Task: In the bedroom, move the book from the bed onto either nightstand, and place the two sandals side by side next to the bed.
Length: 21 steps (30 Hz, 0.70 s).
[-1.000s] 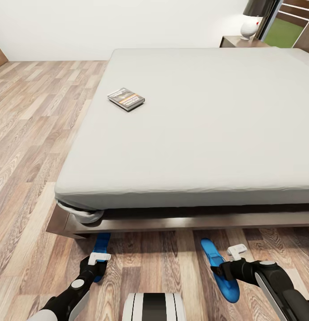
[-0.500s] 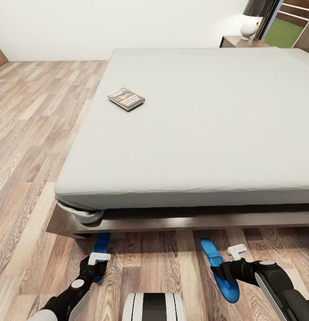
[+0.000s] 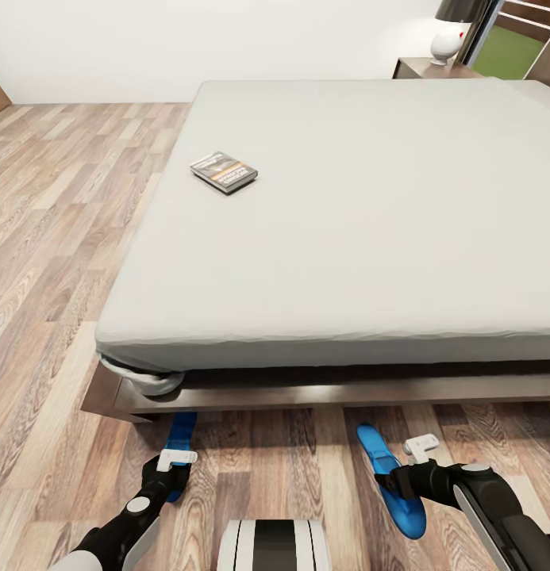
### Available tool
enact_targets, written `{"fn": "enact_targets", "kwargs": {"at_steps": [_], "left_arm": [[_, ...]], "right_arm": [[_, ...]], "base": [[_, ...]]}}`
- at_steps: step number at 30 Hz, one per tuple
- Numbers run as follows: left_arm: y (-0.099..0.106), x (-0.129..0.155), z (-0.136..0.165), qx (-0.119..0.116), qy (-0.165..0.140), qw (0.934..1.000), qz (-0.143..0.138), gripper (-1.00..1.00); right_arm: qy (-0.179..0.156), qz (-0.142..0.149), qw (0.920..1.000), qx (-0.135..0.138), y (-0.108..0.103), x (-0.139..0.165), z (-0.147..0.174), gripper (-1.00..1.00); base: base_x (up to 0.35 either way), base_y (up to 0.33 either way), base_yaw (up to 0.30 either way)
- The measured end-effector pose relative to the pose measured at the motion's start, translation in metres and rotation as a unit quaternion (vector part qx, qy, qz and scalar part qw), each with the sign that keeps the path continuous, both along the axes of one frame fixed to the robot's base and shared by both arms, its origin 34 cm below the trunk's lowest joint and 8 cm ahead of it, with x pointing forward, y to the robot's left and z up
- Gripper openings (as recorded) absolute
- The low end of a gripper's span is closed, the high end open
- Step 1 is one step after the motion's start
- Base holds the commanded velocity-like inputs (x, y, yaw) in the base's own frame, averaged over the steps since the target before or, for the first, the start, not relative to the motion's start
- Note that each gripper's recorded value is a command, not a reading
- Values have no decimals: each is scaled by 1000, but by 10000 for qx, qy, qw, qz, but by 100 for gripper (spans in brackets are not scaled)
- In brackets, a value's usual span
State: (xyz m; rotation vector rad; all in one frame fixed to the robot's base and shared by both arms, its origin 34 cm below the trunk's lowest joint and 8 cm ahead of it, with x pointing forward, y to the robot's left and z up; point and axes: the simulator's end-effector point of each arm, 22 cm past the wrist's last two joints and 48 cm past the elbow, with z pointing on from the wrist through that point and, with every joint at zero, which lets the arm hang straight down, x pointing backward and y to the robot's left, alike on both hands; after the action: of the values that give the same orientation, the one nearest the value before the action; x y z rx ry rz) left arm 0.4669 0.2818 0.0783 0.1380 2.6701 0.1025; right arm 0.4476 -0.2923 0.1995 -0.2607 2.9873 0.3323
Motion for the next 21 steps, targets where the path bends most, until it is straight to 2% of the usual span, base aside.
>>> {"fn": "enact_targets", "kwargs": {"at_steps": [21], "left_arm": [[-1,-5,-8,-15,65,10000,-2,-100]], "right_arm": [[117,3,9999,-2,0,-7,-9,-100]], "base": [[0,0,0]]}}
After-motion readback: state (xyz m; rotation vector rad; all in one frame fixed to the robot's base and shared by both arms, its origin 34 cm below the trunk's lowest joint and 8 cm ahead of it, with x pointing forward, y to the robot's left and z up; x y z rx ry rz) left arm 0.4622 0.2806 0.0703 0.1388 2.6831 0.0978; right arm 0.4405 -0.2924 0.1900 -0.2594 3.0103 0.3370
